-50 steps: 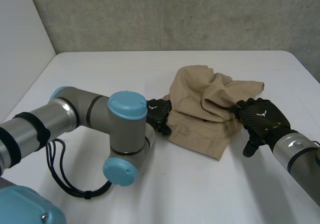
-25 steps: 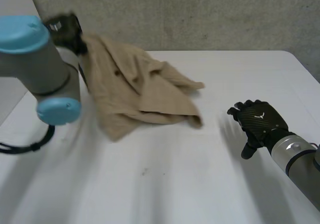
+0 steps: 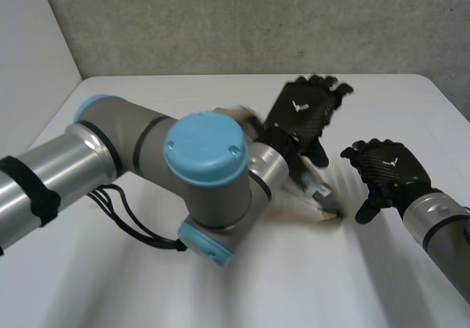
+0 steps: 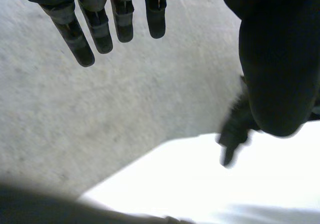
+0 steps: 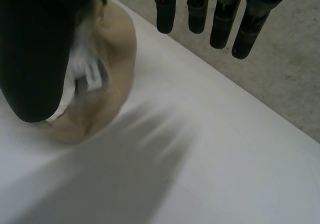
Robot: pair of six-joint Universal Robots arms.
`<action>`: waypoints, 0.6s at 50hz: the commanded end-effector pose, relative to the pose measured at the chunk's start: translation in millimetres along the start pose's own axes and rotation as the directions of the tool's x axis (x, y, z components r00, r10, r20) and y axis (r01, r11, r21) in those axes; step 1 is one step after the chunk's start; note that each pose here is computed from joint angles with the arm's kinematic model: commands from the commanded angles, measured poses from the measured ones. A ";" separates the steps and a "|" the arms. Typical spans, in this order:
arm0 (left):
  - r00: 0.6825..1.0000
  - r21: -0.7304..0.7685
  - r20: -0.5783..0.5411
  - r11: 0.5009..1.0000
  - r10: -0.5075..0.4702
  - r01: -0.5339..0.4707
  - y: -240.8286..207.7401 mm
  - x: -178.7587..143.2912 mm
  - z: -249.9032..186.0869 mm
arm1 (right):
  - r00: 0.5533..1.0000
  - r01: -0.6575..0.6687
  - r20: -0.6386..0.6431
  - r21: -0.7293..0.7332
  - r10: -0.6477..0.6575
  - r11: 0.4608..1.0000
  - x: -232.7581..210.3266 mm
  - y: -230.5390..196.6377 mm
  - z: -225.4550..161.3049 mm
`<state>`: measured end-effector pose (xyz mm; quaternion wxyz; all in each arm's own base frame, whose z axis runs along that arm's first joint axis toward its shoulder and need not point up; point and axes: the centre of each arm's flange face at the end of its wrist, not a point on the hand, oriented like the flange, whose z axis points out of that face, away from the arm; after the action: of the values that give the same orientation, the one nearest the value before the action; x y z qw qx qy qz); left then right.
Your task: Fold the shorts.
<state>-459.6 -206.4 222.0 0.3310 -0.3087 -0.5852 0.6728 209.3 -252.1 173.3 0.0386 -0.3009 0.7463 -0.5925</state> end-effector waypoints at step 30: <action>0.884 -0.361 0.461 0.927 0.080 0.104 20.8 -173.1 -111.5 | 0.946 -0.146 0.292 -0.004 0.141 0.989 -59.3 -66.4 -60.0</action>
<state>-284.5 -259.0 238.8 0.1493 -0.1937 -0.7192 0.6504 233.4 -205.7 235.9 0.1151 -0.3260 0.7303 -0.5892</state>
